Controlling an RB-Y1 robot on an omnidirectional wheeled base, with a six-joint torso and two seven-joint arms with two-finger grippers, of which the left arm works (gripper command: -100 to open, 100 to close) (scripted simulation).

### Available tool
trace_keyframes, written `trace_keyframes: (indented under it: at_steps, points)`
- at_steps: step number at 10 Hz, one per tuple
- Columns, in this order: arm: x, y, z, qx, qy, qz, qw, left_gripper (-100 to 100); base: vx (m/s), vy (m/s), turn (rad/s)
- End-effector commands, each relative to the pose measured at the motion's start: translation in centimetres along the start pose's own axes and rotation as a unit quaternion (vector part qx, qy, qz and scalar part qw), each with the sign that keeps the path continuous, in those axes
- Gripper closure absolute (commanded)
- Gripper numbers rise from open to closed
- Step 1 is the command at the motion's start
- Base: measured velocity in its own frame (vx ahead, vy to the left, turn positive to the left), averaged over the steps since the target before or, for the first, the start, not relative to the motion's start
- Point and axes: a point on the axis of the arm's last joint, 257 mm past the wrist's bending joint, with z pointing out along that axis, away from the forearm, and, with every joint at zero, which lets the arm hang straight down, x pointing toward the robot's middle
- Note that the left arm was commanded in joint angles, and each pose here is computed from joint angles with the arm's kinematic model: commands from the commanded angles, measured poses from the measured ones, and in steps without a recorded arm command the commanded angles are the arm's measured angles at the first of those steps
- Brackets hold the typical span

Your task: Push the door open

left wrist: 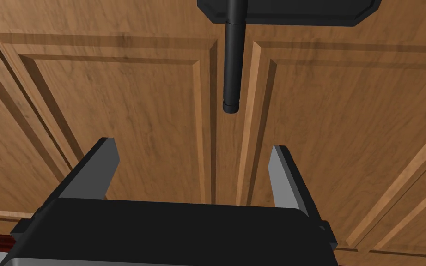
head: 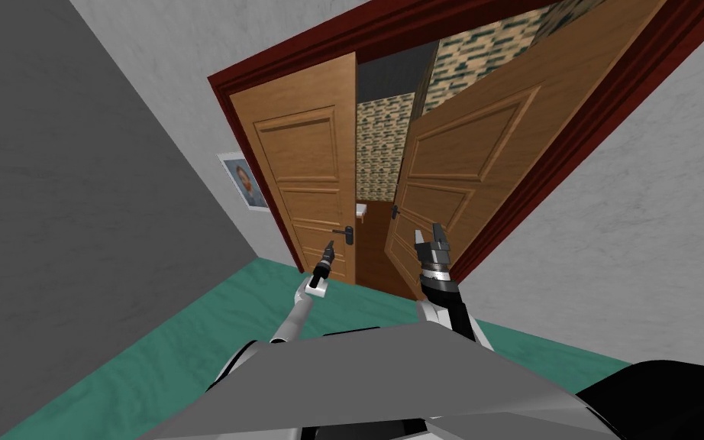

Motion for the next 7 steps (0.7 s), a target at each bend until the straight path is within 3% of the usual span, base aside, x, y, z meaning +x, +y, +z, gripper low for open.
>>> trace_keyframes:
  at_steps: [1, 7]
  points:
    - [0.6, 0.4, 0.27, -0.006, 0.004, -0.003, 1.0000, -100, 0.060, 0.054, -0.046]
    - [3.6, 1.8, 1.23, -0.030, 0.024, -0.016, 0.9991, -100, 0.069, 0.059, -0.053]
